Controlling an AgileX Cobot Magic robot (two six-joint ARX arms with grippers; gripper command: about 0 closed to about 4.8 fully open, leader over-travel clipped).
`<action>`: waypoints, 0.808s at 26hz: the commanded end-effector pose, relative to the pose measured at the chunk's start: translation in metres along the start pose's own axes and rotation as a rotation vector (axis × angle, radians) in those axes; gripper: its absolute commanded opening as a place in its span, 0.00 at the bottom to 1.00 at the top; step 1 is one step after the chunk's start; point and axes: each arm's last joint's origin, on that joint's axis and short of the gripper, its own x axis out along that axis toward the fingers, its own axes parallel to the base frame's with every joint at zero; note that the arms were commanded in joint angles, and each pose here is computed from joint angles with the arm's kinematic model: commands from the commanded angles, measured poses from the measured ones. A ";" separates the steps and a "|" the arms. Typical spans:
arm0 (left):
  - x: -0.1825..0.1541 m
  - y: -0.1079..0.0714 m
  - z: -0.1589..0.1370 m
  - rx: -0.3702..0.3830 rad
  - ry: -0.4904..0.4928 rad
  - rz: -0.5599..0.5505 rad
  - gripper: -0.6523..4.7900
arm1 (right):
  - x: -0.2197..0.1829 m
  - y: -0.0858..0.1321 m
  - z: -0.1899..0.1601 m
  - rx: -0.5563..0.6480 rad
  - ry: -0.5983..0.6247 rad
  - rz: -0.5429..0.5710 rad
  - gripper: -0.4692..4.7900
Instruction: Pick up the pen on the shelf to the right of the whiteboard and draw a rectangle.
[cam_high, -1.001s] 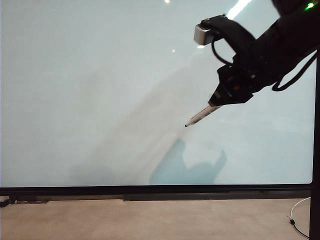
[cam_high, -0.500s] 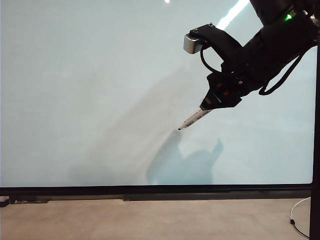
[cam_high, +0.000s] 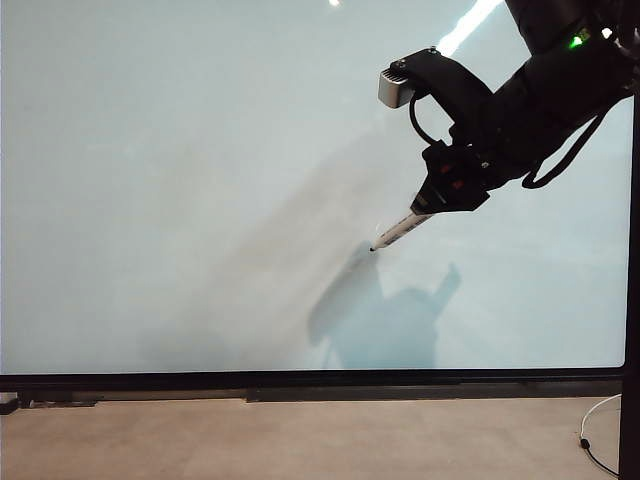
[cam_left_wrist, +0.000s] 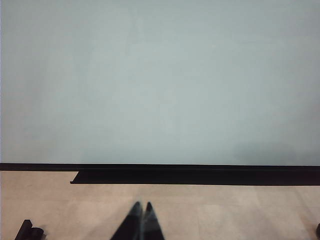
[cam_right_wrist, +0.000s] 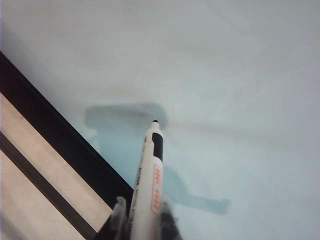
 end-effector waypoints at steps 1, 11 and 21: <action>0.000 0.000 0.002 0.001 -0.013 0.001 0.11 | 0.000 -0.005 0.002 0.007 -0.046 0.021 0.08; 0.000 0.000 0.002 0.001 -0.013 0.002 0.11 | 0.003 -0.011 -0.002 0.015 -0.050 -0.001 0.08; 0.000 0.000 0.002 0.001 -0.014 0.001 0.11 | 0.003 -0.013 0.000 0.014 -0.068 -0.039 0.08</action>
